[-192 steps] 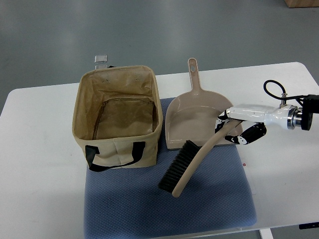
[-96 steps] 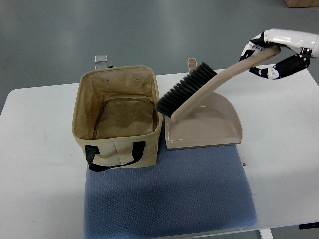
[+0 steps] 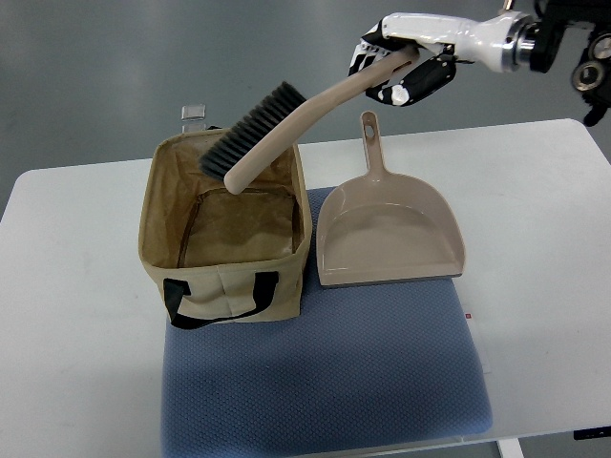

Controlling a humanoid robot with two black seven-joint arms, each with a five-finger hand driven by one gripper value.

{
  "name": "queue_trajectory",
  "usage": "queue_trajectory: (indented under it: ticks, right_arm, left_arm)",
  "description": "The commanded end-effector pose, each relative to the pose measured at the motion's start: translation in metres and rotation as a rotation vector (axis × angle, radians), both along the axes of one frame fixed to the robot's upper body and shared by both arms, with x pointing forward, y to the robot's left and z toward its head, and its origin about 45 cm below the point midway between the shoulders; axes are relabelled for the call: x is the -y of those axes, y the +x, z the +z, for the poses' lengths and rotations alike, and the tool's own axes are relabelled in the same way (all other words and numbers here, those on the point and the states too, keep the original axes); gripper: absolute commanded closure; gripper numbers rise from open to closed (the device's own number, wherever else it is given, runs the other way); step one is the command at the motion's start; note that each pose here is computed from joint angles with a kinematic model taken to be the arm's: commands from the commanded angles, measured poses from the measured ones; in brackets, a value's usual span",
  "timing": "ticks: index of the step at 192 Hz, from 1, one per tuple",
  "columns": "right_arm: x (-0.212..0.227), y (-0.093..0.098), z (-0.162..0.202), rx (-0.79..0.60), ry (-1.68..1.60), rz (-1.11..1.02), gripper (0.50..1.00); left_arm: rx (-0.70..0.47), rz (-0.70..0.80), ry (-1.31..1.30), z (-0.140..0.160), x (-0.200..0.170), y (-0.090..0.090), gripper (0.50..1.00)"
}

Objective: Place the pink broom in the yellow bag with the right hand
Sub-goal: 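Lower the brush into the fabric bag and open the right hand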

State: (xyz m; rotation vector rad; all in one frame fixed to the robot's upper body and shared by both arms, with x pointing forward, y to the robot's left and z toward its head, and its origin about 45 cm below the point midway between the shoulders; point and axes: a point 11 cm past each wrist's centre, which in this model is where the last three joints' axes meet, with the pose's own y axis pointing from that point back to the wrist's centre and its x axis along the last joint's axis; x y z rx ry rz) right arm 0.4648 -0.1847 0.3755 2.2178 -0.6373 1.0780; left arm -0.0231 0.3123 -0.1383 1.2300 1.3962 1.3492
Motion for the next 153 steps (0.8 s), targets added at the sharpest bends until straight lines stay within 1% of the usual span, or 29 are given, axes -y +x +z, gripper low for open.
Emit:
queue_trajectory:
  ticks: [1, 20, 57, 109, 110, 111, 112, 113, 114, 115, 116, 117, 118, 129, 146, 153]
  right_arm:
    - [-0.033, 0.009, -0.025, -0.015, -0.066, 0.033, 1.000]
    - [-0.061, 0.010, -0.044, -0.009, -0.129, 0.074, 1.000]
    - [-0.078, 0.019, -0.070, 0.045, -0.260, 0.083, 1.000]
    - [-0.100, 0.010, -0.081, 0.032, -0.264, 0.129, 1.000]
    - [-0.101, 0.010, -0.081, 0.032, -0.263, 0.131, 0.902]
    - [-0.101, 0.010, -0.081, 0.032, -0.263, 0.131, 0.901]
    - [-0.102, 0.009, -0.082, 0.030, -0.262, 0.132, 0.798]
    - [-0.102, 0.009, -0.082, 0.030, -0.262, 0.132, 0.797]
    - [-0.102, 0.010, -0.081, 0.031, -0.260, 0.132, 0.700]
    - [-0.102, 0.010, -0.081, 0.031, -0.260, 0.132, 0.699]
    - [-0.103, 0.009, -0.081, 0.031, -0.258, 0.133, 0.618]
    - [-0.103, 0.009, -0.081, 0.031, -0.258, 0.133, 0.617]
    - [-0.103, 0.009, -0.081, 0.030, -0.259, 0.133, 0.571]
    - [-0.106, 0.008, -0.081, 0.027, -0.260, 0.143, 0.568]
    - [-0.103, 0.011, -0.075, 0.036, -0.258, 0.133, 0.566]
    - [-0.102, 0.013, -0.065, 0.050, -0.249, 0.127, 0.566]
  left_arm:
    - [0.001, 0.002, -0.002, 0.000, 0.001, 0.000, 0.500]
    - [0.001, 0.004, -0.004, 0.000, 0.001, 0.000, 0.500]
    - [0.002, 0.005, -0.004, 0.000, 0.001, 0.001, 0.500]
    - [0.001, 0.002, -0.005, 0.000, 0.002, 0.000, 0.500]
    - [0.001, 0.002, -0.005, 0.000, 0.002, 0.000, 0.500]
    - [0.001, 0.002, -0.005, 0.000, 0.002, 0.000, 0.500]
    - [0.001, 0.002, -0.005, 0.000, 0.002, 0.000, 0.500]
    - [0.001, 0.002, -0.005, 0.000, 0.002, 0.000, 0.500]
    - [0.001, 0.002, -0.005, 0.000, 0.002, 0.000, 0.500]
    - [0.001, 0.002, -0.005, 0.000, 0.002, 0.000, 0.500]
    - [0.001, 0.002, -0.005, 0.000, 0.002, 0.000, 0.500]
    - [0.001, 0.002, -0.005, 0.000, 0.002, 0.000, 0.500]
    - [0.001, 0.002, -0.005, 0.000, 0.002, 0.000, 0.500]
    - [0.001, 0.001, -0.005, 0.000, 0.002, 0.000, 0.500]
    - [0.000, 0.001, -0.002, 0.000, 0.001, 0.000, 0.500]
    - [0.000, 0.001, -0.001, 0.000, 0.000, 0.000, 0.500]
